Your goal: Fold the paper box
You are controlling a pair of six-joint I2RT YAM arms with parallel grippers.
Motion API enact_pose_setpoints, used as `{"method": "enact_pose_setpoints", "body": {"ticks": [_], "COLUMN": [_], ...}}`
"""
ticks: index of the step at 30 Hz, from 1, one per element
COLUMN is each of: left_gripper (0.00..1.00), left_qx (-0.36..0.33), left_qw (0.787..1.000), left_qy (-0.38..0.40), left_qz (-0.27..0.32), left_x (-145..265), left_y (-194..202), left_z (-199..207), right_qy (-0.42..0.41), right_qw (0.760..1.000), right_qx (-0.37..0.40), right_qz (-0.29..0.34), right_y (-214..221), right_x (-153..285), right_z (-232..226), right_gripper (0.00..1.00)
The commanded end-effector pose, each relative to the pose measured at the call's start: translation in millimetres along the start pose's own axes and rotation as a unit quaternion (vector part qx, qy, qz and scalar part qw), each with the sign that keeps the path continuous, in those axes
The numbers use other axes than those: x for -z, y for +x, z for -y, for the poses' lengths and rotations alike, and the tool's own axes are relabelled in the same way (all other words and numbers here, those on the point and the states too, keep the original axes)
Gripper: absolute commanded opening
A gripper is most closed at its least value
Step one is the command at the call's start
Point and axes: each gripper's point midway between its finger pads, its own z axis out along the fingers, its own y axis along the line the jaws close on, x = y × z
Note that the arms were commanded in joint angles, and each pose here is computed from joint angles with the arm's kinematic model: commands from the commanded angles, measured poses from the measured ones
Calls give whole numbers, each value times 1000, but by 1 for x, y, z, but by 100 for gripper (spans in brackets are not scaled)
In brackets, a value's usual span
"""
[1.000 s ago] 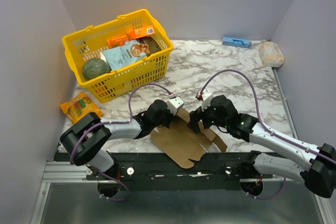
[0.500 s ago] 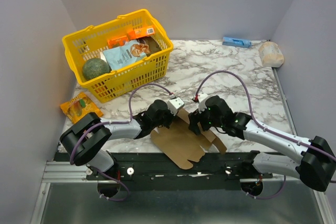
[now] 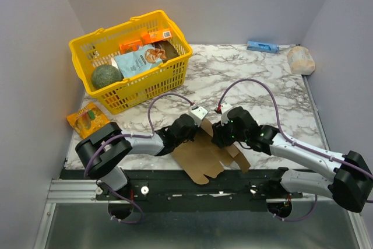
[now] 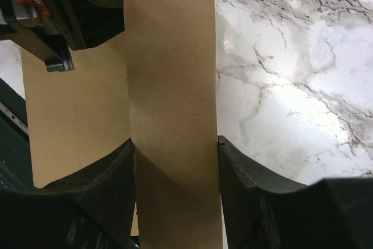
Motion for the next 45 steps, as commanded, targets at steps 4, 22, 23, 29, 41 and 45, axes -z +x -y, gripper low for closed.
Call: {"method": "enact_pose_setpoints", "body": {"ticks": [4,22,23,29,41,45], "left_gripper": [18,25,25,26,26,26], "left_qx": [46,33,36,39,28,27], "left_qw": [986,988,988,980,975,975], "left_qy": [-159,-146,-152,-195,-218,-219], "left_qz": [-11,-22,-20,-20,-23,-20], "left_x": [-2,3,5,24,32,34], "left_y": [3,17,17,28,35,34], "left_z": [-35,-23,-26,-43,-43,-42], "right_qy": [-30,14,28,81,93,119], "right_qw": [999,996,995,970,918,911], "right_qx": [-12,-68,-78,-204,-367,-374], "right_qz": [-1,52,63,109,122,125], "right_y": [2,-31,-36,-56,-29,-27], "right_x": [0,20,23,61,61,55], "right_z": [-15,-7,-3,9,17,31], "right_gripper": [53,95,96,97,99,100]}}
